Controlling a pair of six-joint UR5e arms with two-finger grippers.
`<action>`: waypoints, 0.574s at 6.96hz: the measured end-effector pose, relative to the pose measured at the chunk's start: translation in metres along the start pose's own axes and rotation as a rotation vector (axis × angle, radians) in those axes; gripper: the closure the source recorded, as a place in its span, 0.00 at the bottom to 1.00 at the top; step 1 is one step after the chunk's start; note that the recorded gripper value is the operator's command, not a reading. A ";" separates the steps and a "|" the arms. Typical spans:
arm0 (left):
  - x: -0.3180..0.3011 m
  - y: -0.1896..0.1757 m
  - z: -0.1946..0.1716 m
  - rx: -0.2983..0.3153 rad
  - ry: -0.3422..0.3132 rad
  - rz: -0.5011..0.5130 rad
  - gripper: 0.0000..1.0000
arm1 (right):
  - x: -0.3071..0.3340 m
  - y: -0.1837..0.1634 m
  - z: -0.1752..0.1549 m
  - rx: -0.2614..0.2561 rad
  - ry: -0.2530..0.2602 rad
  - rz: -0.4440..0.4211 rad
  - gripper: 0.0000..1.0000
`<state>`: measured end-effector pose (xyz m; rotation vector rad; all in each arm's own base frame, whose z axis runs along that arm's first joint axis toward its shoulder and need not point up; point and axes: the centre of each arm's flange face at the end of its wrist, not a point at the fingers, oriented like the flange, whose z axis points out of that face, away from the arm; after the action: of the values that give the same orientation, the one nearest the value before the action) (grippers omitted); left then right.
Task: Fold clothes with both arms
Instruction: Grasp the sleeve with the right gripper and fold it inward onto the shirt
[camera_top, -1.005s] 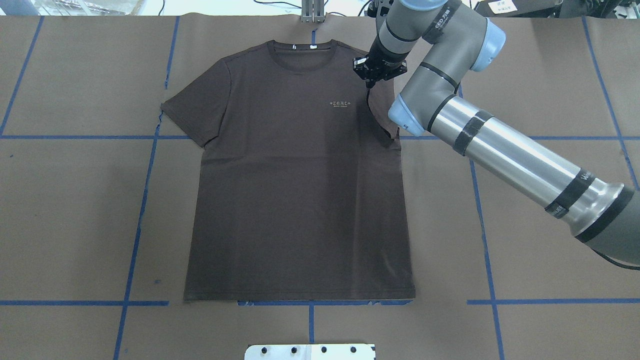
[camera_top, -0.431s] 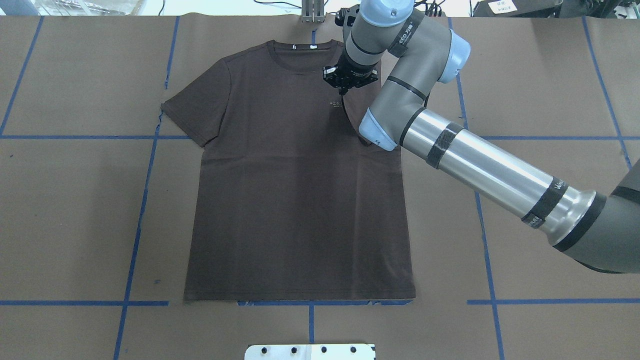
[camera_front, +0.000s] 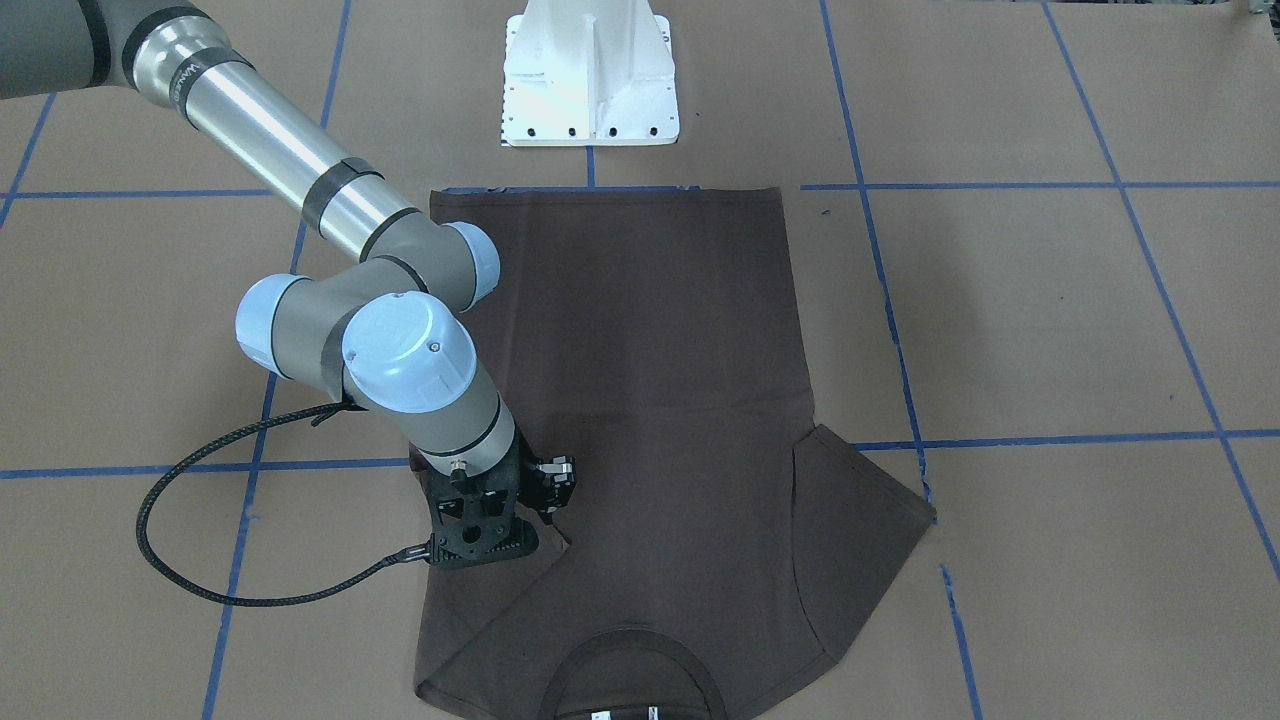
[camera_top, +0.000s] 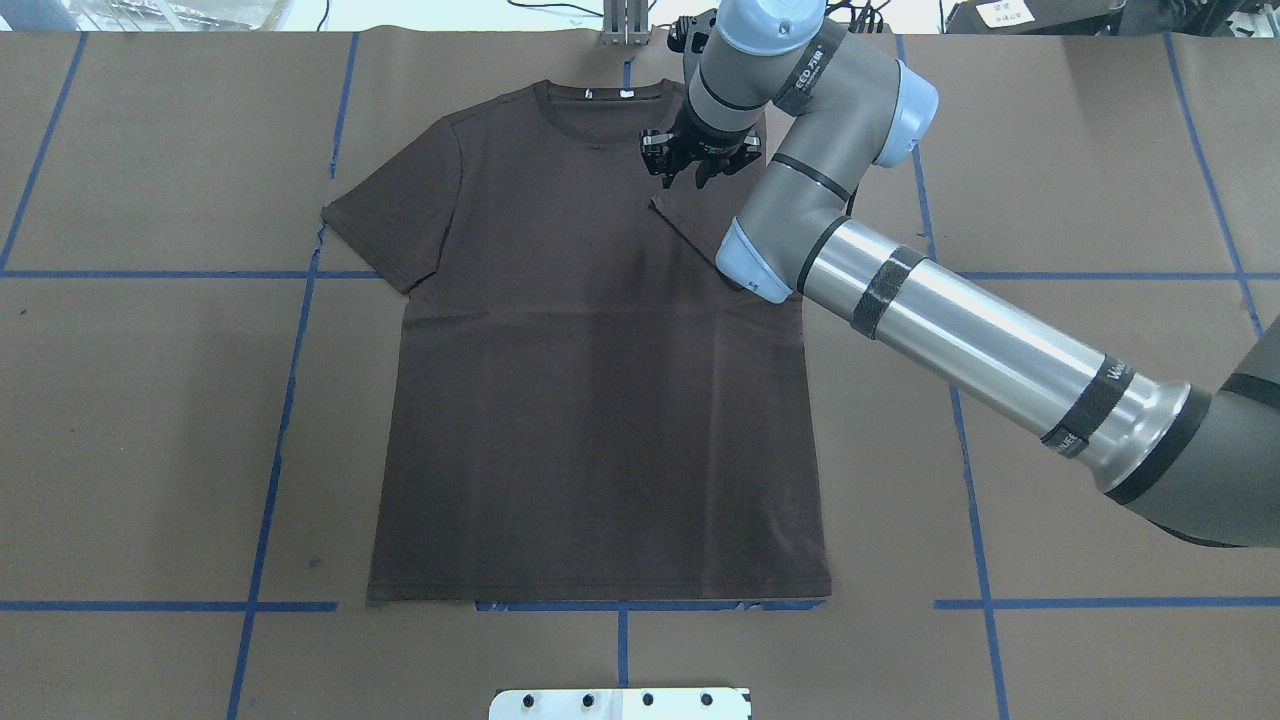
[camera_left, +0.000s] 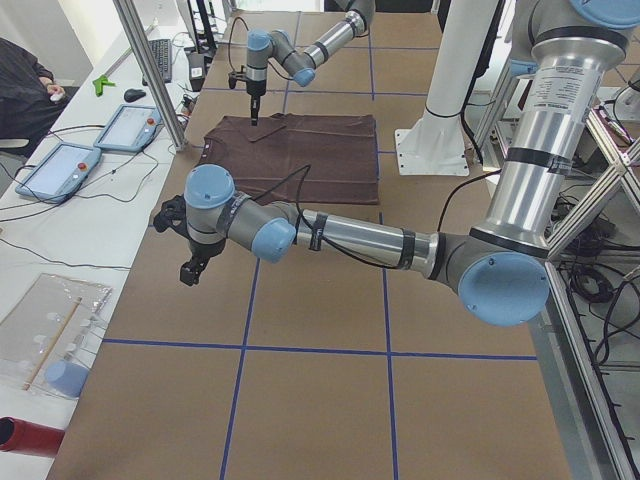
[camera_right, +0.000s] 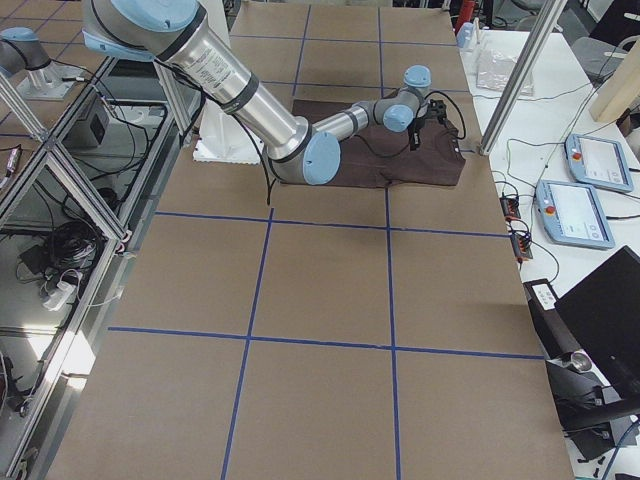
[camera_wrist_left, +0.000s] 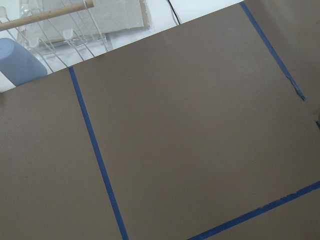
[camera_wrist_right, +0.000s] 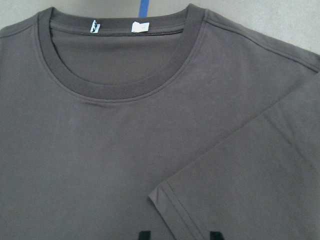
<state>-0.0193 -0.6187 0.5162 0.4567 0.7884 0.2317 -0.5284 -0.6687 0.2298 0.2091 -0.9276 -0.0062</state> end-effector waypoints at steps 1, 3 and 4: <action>0.014 -0.015 0.007 0.010 0.010 -0.032 0.00 | 0.004 -0.001 -0.003 -0.007 0.005 0.009 0.00; 0.094 -0.046 0.056 0.061 0.021 -0.138 0.00 | 0.035 -0.008 -0.028 -0.059 0.038 0.034 0.00; 0.145 -0.056 0.086 0.088 0.027 -0.198 0.00 | 0.070 -0.010 -0.047 -0.094 0.060 0.037 0.00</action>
<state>0.1443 -0.6413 0.4512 0.4561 0.8669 0.0190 -0.4486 -0.6765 0.2565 0.1046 -0.8693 -0.0094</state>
